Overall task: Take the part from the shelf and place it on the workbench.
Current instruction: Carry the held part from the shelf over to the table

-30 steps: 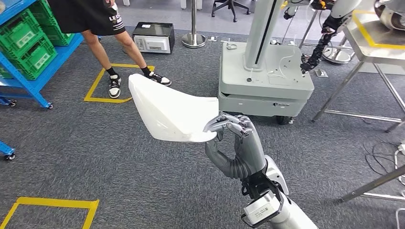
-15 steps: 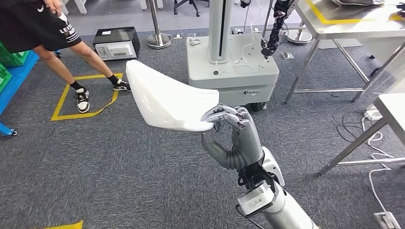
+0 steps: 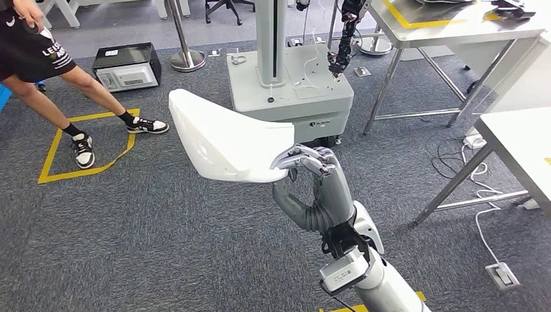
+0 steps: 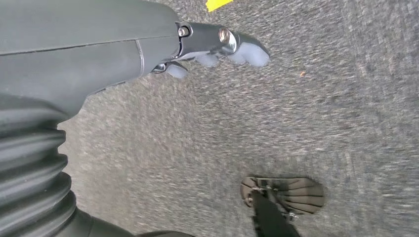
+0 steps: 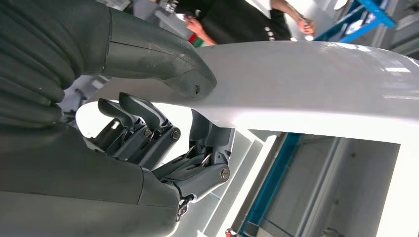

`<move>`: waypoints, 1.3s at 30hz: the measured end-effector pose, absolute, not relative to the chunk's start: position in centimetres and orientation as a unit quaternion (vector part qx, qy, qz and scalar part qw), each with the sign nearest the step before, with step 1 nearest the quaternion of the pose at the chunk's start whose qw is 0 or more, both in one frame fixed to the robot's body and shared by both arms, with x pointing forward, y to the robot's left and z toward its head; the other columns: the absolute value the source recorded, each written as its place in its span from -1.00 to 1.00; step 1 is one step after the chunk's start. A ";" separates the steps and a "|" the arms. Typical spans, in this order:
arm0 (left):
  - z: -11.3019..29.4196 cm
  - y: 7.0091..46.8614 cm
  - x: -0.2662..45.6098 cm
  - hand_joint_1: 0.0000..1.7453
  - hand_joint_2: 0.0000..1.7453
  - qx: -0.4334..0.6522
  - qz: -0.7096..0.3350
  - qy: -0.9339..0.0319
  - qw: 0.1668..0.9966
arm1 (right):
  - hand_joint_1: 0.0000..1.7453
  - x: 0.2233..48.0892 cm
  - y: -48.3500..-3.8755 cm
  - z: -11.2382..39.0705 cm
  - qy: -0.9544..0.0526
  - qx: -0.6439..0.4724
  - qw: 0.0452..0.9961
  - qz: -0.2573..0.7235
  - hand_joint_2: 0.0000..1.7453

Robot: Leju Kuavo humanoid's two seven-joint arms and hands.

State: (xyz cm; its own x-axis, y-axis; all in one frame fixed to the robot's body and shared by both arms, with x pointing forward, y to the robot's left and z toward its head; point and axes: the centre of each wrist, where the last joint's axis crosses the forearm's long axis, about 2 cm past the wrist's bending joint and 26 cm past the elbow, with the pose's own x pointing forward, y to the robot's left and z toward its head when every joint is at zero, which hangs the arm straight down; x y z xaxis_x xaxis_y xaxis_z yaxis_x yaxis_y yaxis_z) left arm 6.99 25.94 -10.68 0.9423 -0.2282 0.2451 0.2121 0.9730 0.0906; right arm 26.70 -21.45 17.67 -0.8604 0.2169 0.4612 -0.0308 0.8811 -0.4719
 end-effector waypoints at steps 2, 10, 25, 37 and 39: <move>-10.7 25.9 7.0 -1.00 1.00 0.031 -0.112 -0.128 0.985 | 1.00 26.7 -21.5 17.6 -0.934 -0.050 0.260 0.239 1.00; -10.7 26.2 6.9 -1.00 1.00 0.036 -0.108 -0.127 0.985 | 1.00 26.8 -22.0 17.5 -0.933 -0.053 0.266 0.236 1.00; -10.8 26.0 6.3 -1.00 1.00 0.042 -0.101 -0.116 0.987 | 1.00 26.6 -21.8 18.1 -0.932 -0.057 0.269 0.236 1.00; -10.8 25.8 6.1 -1.00 1.00 0.040 -0.099 -0.115 0.988 | 1.00 26.6 -21.7 18.4 -0.932 -0.055 0.266 0.241 1.00; -10.8 25.8 6.2 -1.00 1.00 0.040 -0.100 -0.114 0.988 | 1.00 26.9 -21.7 18.8 -0.932 -0.055 0.265 0.240 1.00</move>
State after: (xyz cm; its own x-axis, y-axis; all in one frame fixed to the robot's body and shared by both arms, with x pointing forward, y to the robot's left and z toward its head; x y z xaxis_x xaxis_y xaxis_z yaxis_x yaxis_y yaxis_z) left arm 6.21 25.81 -10.79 0.9541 -0.2059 0.2174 0.1877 0.9770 0.1015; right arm 26.92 -21.71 18.76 -0.8533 0.2294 0.4682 -0.0252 0.8788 -0.4765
